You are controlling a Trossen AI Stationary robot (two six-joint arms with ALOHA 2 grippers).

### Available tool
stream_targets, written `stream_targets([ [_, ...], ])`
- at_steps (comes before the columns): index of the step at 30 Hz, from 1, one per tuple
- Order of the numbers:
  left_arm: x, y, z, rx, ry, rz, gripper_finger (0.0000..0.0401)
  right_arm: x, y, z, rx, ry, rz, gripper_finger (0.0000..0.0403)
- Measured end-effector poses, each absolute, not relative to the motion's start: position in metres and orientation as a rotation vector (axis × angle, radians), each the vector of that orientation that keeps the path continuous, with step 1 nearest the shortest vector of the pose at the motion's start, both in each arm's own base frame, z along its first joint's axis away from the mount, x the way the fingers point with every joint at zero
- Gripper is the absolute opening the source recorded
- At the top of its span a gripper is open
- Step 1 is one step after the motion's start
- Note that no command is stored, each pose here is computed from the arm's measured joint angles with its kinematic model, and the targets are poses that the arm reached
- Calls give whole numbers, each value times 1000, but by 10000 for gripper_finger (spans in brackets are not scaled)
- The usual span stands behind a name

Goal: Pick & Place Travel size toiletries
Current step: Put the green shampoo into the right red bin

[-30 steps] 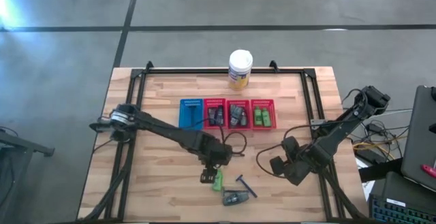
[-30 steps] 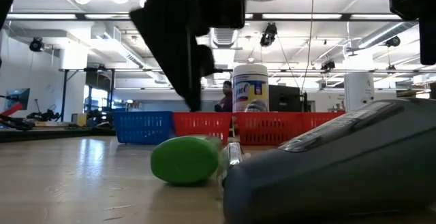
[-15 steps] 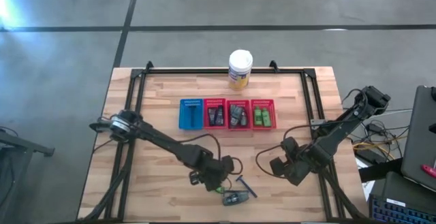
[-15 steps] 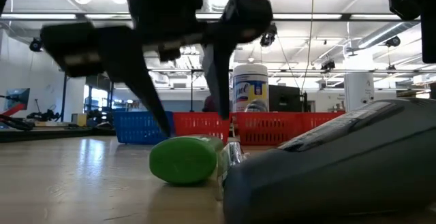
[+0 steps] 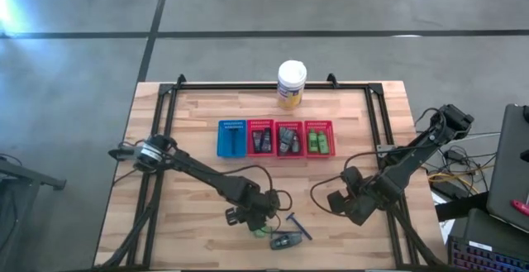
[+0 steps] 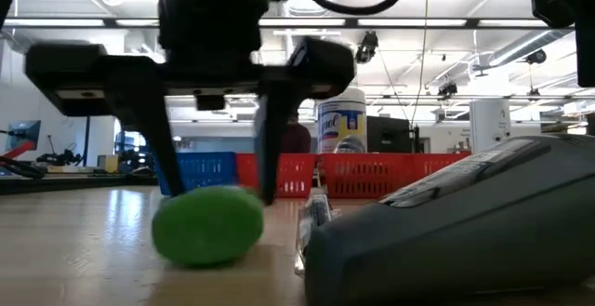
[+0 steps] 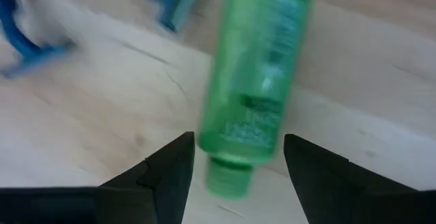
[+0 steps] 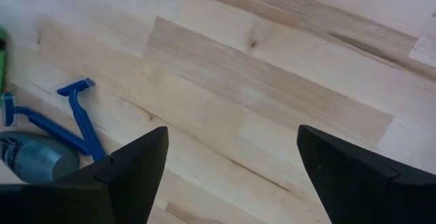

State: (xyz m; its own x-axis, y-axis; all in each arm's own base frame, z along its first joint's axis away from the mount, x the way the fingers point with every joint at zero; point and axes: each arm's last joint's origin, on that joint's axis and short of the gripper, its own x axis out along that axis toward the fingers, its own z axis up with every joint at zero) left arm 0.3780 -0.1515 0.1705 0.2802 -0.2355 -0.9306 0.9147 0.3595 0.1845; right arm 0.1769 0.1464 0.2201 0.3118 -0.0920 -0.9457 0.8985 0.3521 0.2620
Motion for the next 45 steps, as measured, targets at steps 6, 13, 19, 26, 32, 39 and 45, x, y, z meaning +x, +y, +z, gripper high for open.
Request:
stream_targets([
  [6, 372, -150, 169, 760, 1080, -864, 218, 177, 146, 220, 983, 1032, -817, 305],
  [13, 373, -159, 174, 652, 1054, -859, 211, 177, 146, 220, 988, 1030, -822, 306],
  [19, 372, -167, 176, 479, 1081, -814, 211, 177, 146, 220, 1002, 1025, -831, 327],
  [26, 370, -164, 172, 324, 1166, -682, 218, 177, 146, 220, 1010, 1021, -836, 350],
  [32, 372, -161, 172, 146, 1223, -546, 260, 177, 146, 220, 1012, 1021, -833, 349],
  [39, 368, -171, 173, 212, 1196, -595, 305, 177, 147, 220, 1011, 1020, -832, 332],
  [45, 373, -178, 176, 306, 1095, -620, 311, 177, 147, 220, 1012, 1020, -832, 323],
])
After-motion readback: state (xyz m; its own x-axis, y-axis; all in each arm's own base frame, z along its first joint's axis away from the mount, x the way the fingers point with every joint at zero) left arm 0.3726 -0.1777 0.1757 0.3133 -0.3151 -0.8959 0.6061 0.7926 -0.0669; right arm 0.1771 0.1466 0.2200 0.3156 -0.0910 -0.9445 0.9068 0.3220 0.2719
